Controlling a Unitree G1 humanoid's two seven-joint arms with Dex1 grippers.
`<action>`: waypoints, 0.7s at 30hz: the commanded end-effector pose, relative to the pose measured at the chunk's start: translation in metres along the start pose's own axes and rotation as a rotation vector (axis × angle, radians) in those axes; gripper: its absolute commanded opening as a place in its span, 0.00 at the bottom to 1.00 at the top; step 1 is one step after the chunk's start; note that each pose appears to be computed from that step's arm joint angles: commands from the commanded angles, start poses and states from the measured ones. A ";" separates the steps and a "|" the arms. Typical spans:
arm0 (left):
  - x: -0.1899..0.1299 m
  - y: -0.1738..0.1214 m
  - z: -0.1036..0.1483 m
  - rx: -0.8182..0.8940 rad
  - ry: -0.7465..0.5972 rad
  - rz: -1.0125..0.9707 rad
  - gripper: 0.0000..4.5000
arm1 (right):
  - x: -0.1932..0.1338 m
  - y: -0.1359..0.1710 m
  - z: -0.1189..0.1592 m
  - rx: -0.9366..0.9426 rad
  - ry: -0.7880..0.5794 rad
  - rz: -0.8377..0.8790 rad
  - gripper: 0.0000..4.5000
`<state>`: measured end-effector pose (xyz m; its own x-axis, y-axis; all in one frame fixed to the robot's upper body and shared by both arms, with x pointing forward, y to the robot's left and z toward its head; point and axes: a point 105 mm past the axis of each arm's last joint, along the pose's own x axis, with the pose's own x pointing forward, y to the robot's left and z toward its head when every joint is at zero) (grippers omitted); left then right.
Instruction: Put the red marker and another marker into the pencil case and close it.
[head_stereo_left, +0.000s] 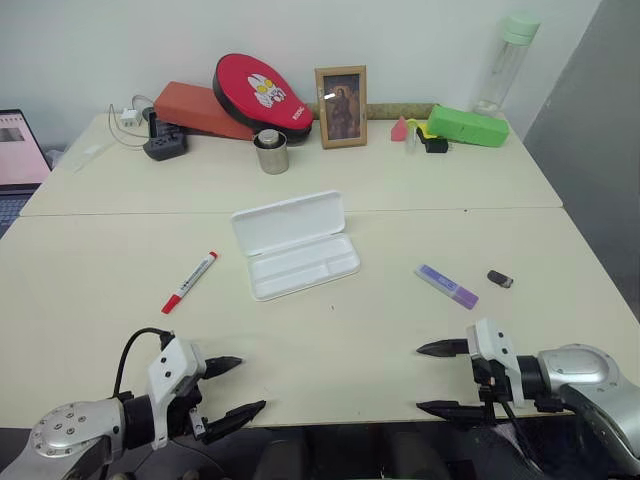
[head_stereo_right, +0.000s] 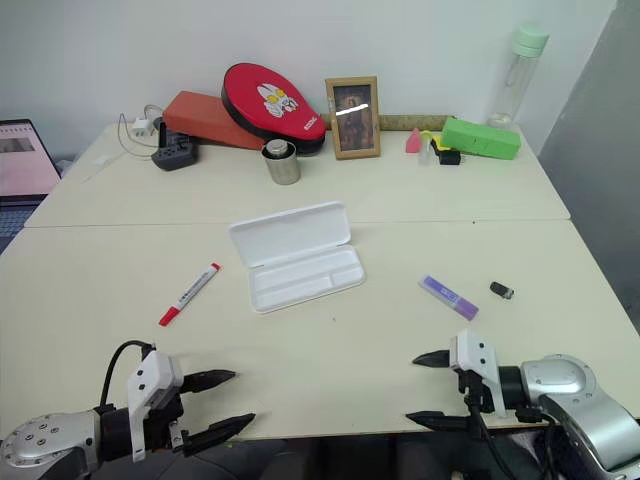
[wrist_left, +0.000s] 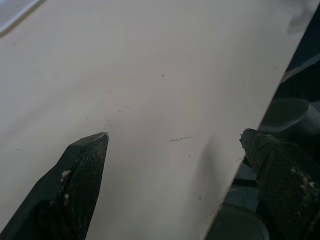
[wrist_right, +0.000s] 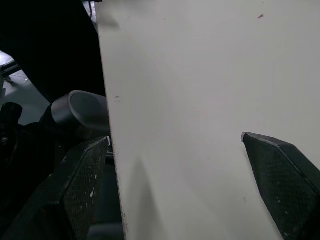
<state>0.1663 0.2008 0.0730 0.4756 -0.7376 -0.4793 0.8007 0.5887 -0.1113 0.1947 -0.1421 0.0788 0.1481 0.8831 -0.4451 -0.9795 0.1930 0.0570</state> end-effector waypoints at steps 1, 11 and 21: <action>-0.001 -0.005 0.002 0.045 0.014 -0.032 1.00 | -0.001 0.007 0.003 -0.042 0.020 0.044 0.99; -0.003 -0.003 0.012 0.060 0.007 -0.036 1.00 | -0.002 0.019 -0.011 0.035 0.105 0.077 0.99; 0.001 -0.006 0.017 0.063 0.017 -0.055 1.00 | 0.001 0.020 -0.010 0.014 0.078 0.080 0.99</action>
<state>0.1685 0.1958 0.0801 0.4336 -0.7488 -0.5014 0.8320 0.5464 -0.0964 0.1760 -0.1462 0.0648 0.0721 0.8466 -0.5273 -0.9780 0.1637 0.1292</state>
